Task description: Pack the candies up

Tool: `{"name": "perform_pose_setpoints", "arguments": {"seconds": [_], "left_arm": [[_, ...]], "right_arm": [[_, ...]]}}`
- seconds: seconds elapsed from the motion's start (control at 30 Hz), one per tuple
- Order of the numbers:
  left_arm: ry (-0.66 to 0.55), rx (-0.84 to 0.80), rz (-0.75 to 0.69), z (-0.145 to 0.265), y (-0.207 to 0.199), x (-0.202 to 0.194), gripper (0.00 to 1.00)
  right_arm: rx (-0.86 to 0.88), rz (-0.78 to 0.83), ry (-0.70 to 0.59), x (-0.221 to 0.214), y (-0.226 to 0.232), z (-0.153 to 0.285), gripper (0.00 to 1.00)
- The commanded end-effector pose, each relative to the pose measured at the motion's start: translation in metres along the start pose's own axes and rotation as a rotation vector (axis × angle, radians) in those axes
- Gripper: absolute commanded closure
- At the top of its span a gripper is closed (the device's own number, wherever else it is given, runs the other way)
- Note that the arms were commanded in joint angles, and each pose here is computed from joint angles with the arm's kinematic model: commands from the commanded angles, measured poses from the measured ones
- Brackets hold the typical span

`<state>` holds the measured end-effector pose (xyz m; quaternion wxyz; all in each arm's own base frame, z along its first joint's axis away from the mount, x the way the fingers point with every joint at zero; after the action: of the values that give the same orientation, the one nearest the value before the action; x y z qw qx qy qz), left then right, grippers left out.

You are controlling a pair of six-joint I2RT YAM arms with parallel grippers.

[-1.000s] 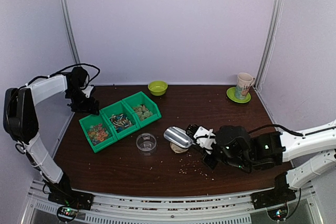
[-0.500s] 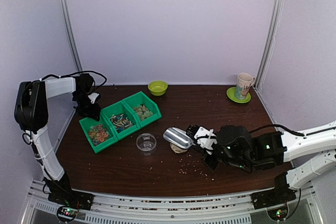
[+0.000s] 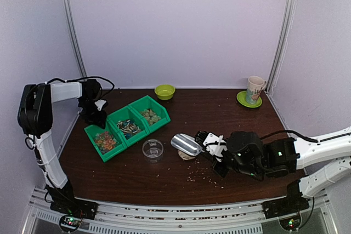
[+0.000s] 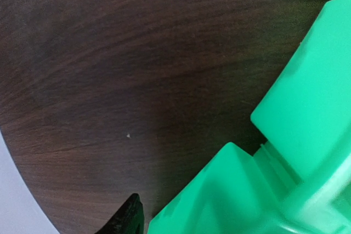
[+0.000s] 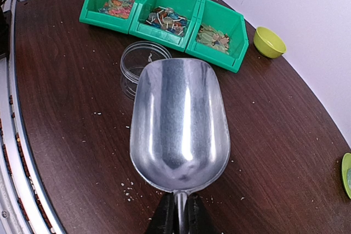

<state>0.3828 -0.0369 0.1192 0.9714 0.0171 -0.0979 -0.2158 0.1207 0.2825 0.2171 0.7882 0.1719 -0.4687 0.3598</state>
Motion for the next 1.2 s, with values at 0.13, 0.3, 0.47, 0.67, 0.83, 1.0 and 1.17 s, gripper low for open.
{"name": "perform_pose_setpoints", "arguments": {"seconds": [0.13,0.3,0.47,0.67,0.83,1.0,1.17], "left_arm": [[0.045,-0.116,-0.021,-0.025,-0.016,0.001,0.52],[0.047,-0.124,-0.026,-0.027,-0.017,0.002,0.58],[0.04,-0.142,-0.027,-0.026,-0.019,0.002,0.67],[0.008,-0.172,-0.018,-0.018,-0.023,0.002,0.59],[-0.027,-0.16,-0.016,-0.008,-0.021,0.005,0.58],[-0.016,-0.13,-0.017,-0.01,-0.017,0.006,0.63],[-0.007,-0.142,-0.022,-0.013,-0.018,0.006,0.76]], "right_arm": [[0.012,-0.014,-0.022,0.002,0.0,0.004,1.0],[0.015,-0.018,-0.013,-0.001,0.001,0.003,1.0],[0.017,-0.02,-0.01,-0.003,0.001,0.003,1.0],[0.013,-0.018,-0.008,-0.004,0.001,0.003,1.0],[0.014,-0.02,-0.006,-0.004,0.001,0.002,1.0],[0.014,-0.014,-0.003,-0.004,0.002,0.0,1.0],[0.023,-0.012,0.0,-0.002,0.005,-0.001,1.0]]}}
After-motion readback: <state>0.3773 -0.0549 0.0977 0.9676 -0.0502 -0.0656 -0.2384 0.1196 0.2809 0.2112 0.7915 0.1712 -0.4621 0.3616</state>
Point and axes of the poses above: each gripper's point midway between its finger pads, its own z axis back along the fingers, its own y axis along the line the jaws close on, x = y × z, the point moved 7 cm from there along z, back along the fingers, and after that the axes turned 13 degrees about -z, right-handed, at the moved point
